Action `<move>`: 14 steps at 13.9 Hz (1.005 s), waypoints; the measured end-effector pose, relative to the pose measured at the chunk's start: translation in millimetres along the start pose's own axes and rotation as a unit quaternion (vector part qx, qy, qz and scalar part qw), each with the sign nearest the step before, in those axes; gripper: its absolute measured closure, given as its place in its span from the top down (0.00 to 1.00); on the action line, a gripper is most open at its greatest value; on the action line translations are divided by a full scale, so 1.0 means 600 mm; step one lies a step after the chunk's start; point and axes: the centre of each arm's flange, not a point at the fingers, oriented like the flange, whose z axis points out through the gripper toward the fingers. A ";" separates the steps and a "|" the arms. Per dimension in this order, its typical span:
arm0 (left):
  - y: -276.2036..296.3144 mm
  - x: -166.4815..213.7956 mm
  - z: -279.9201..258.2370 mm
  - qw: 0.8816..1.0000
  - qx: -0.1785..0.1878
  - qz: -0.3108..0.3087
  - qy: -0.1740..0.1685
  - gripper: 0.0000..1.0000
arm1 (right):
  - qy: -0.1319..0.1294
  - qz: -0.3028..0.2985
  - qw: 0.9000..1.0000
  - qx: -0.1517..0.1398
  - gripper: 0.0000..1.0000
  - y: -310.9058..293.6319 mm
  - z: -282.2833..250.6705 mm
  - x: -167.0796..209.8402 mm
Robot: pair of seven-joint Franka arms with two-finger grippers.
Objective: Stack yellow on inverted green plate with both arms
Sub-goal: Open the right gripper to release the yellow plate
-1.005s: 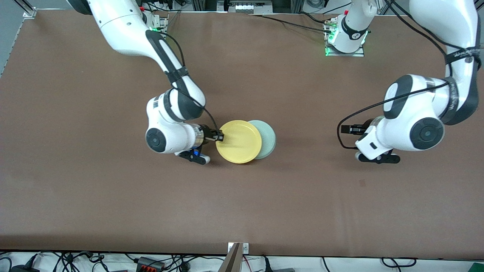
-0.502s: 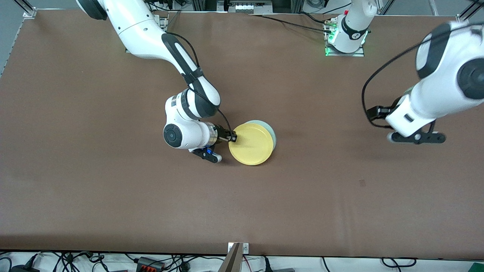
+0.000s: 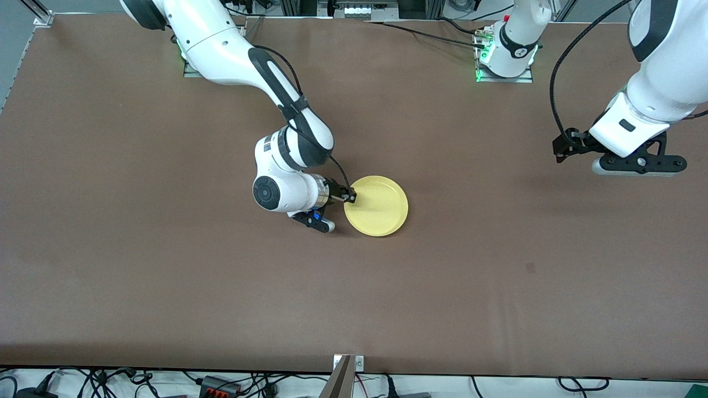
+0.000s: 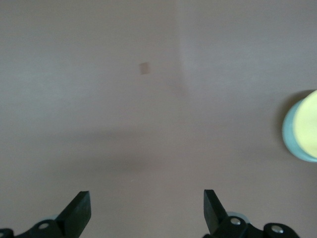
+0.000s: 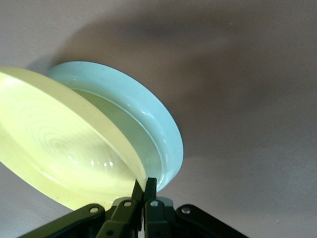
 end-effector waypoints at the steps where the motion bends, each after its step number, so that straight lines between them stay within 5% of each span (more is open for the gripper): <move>1: -0.010 0.001 -0.006 1.000 -0.013 0.015 0.008 1.00 | -0.002 0.003 1.000 -0.003 0.03 0.006 0.005 0.001; 6: -0.046 0.003 -0.035 0.999 -0.020 0.037 0.025 1.00 | -0.007 0.019 1.000 -0.014 0.08 0.028 0.023 0.006; 11: -0.084 -0.002 -0.039 1.000 -0.024 0.016 -0.007 1.00 | 0.046 0.029 0.998 0.010 0.57 -0.018 -0.092 0.015; 14: -0.087 -0.009 -0.052 0.999 -0.025 0.015 -0.023 1.00 | 0.097 0.004 0.994 -0.059 0.89 0.005 -0.243 0.017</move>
